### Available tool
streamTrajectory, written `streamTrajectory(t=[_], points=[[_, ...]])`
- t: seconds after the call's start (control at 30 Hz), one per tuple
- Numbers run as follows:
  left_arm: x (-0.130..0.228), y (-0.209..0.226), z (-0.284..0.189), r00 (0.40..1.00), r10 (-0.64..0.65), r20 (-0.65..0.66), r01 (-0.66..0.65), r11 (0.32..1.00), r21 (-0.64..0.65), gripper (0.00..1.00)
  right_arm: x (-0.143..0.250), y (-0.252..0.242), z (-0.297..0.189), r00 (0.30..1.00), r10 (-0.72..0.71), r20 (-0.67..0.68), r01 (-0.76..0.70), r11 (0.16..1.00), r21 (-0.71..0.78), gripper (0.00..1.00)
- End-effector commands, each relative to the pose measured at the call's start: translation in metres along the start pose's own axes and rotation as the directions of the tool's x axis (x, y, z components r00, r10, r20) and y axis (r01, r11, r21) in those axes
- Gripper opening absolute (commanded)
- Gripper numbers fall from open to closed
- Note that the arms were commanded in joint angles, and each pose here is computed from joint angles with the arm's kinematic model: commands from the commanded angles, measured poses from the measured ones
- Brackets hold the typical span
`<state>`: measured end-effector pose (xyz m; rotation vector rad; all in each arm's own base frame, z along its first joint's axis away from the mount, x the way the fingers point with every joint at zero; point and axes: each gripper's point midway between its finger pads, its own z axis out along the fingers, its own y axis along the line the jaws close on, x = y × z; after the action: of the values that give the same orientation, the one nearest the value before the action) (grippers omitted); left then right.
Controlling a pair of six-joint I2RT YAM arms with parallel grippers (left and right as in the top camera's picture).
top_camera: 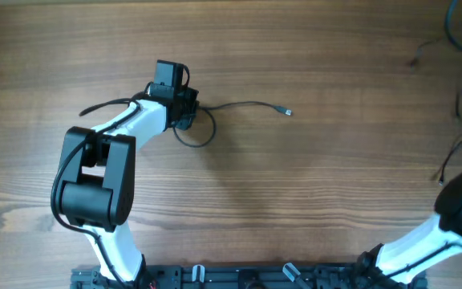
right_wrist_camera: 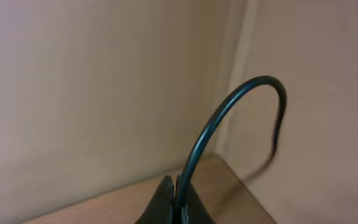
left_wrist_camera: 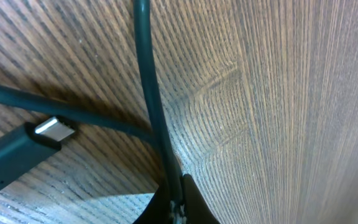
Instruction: Untangle cables
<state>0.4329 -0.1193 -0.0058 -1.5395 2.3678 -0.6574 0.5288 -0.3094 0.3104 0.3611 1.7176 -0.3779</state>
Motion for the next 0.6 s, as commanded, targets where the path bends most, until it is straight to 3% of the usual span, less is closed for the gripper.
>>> streamTrajectory(t=[0.0, 0.07, 0.13, 0.17, 0.27, 0.37, 0.43, 0.57], points=[[-0.005, 0.077, 0.029, 1.000, -0.017, 0.014, 0.019, 0.978, -0.209, 0.04, 0.020, -0.034, 0.032, 1.000, -0.001, -0.012, 0.002, 0.998, 0.058, 0.04], [-0.004, 0.075, 0.030, 1.000, -0.017, 0.011, 0.019, 0.979, -0.201, 0.04, 0.056, -0.048, 0.050, 0.998, 0.010, -0.057, -0.006, 0.997, 0.076, 0.04], [-0.002, 0.071, 0.031, 1.000, -0.018, -0.008, 0.017, 0.983, -0.180, 0.04, 0.155, -0.046, 0.076, 0.972, 0.051, -0.230, -0.037, 0.997, 0.064, 0.05], [-0.001, 0.070, 0.031, 1.000, -0.019, -0.012, 0.016, 0.984, -0.176, 0.04, 0.178, -0.041, 0.079, 0.957, 0.086, -0.275, -0.074, 0.996, 0.056, 0.05], [0.002, 0.066, 0.032, 0.999, -0.020, -0.032, 0.015, 0.987, -0.160, 0.04, 0.226, -0.021, 0.078, 0.896, 0.214, -0.390, -0.226, 0.974, 0.015, 0.07], [0.005, 0.062, 0.032, 0.999, -0.015, -0.038, 0.009, 0.989, -0.147, 0.04, 0.232, -0.006, 0.074, 0.858, 0.240, -0.455, -0.268, 0.963, 0.001, 0.12], [0.007, 0.061, 0.033, 0.999, -0.009, -0.040, 0.003, 0.990, -0.143, 0.04, 0.229, -0.005, 0.068, 0.825, 0.233, -0.515, -0.250, 0.967, 0.037, 0.98], [0.011, 0.060, 0.033, 0.999, 0.001, -0.045, -0.008, 0.990, -0.142, 0.04, 0.173, -0.013, 0.053, 0.798, 0.251, -0.547, -0.245, 0.966, 0.085, 1.00]])
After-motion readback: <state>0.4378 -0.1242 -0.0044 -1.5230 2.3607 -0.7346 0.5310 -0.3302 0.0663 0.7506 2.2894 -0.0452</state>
